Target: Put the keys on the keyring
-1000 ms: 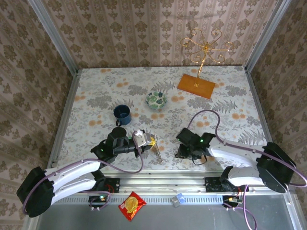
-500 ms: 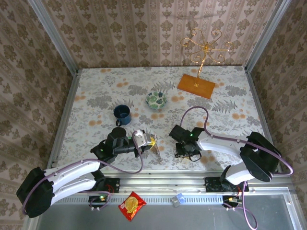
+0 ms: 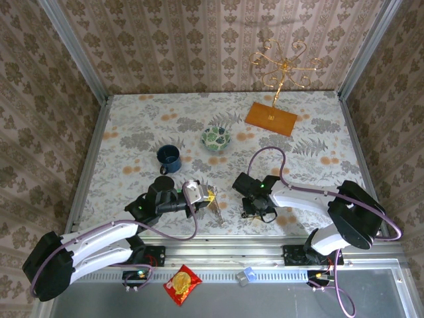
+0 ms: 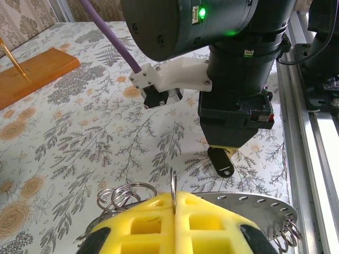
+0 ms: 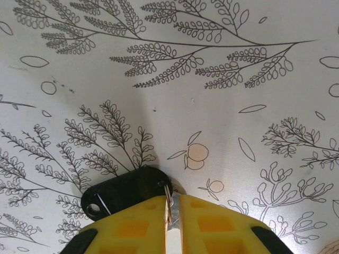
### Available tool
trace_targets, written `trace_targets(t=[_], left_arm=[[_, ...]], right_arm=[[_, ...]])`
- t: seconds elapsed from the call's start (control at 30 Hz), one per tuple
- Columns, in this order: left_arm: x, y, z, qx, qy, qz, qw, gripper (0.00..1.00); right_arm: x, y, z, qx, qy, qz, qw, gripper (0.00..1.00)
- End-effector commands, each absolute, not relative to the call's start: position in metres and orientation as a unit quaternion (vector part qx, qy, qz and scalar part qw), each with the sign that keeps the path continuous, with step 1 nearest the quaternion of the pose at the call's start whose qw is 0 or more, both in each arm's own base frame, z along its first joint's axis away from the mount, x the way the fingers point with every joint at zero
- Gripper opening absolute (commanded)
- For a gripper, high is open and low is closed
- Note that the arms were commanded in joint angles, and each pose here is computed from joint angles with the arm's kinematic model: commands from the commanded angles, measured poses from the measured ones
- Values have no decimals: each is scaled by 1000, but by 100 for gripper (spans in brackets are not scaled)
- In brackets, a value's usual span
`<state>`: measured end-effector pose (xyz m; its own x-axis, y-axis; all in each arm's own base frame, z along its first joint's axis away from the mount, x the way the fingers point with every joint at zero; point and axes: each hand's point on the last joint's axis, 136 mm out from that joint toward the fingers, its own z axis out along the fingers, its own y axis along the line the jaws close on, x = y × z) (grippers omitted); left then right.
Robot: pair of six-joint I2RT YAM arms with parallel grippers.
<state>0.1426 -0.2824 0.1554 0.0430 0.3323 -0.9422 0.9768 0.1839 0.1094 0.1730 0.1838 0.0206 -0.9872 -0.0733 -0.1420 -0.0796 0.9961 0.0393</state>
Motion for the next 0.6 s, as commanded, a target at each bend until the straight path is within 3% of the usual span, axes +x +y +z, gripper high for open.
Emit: trace_targets(t=[0.0, 0.2, 0.33, 0.47, 0.57], left_arm=[[142, -286, 172, 548, 584, -338, 495, 0], [142, -286, 173, 548, 584, -338, 495, 0], [142, -286, 172, 548, 584, -338, 495, 0], [142, -286, 173, 547, 585, -338, 495, 0], [144, -285, 173, 540, 594, -337, 492, 0]], right_arm=[[179, 187, 25, -45, 996, 14, 80, 13], [179, 188, 25, -48, 995, 16, 81, 9], [180, 189, 26, -49, 995, 17, 81, 0], [181, 191, 35, -61, 994, 26, 91, 0], [188, 199, 60, -92, 984, 61, 138, 0]])
